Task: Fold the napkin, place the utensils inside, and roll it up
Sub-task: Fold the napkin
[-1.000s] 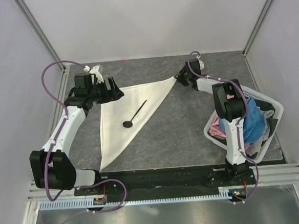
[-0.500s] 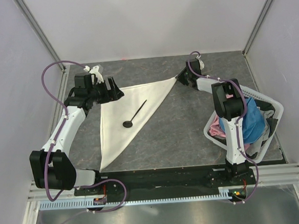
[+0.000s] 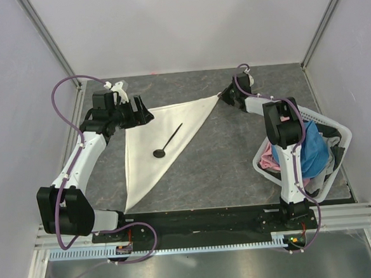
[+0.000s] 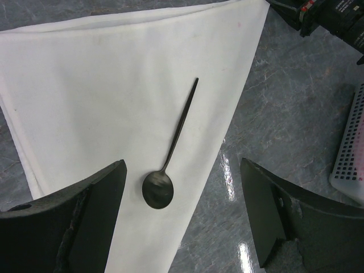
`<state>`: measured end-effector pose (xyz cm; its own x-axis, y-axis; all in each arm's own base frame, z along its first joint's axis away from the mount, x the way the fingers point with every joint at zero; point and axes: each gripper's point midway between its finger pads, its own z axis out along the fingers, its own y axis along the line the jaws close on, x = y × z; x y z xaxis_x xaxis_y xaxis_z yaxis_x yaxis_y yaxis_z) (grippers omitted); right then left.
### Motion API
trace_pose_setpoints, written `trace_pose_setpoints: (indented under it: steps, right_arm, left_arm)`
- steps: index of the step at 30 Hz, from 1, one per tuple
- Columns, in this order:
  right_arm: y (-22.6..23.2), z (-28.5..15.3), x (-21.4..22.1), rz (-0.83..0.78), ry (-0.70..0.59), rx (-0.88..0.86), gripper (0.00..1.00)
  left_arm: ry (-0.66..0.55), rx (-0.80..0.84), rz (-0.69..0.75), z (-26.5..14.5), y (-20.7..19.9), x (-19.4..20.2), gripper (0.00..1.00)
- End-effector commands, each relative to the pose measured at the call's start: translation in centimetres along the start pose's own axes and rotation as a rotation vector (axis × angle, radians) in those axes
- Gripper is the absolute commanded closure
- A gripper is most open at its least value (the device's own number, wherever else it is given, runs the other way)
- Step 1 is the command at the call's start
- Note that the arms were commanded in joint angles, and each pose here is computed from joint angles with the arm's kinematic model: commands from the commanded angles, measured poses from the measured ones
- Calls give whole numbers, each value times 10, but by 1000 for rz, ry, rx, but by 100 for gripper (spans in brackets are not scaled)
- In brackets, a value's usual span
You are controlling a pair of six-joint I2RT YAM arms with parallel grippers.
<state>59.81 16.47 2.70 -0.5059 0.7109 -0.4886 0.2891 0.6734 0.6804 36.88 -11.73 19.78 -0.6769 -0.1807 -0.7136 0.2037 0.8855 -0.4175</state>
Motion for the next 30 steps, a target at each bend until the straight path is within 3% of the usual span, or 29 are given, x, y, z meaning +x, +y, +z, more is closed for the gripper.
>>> trace_pose_setpoints:
  steps: [1,12,19,24,30]
  right_arm:
    - [-7,-7,-35,2,-79,3,100]
    - [-34,-30,-119,28,-226,33,100]
    - [29,-55,-134,-55,-242,-220,100]
    - [74,-84,-110,-143,-233,-340,100]
    - [118,-108,-44,-226,-120,-468,100]
  left_arm:
    - [-14,0,51,-1,1,-4,12]
    - [-11,-4,52,0,3,-4,12]
    - [-19,-3,54,-3,1,-5,12]
    - [-22,4,54,-4,-1,-6,12]
    - [-30,17,53,-7,-5,-8,12]
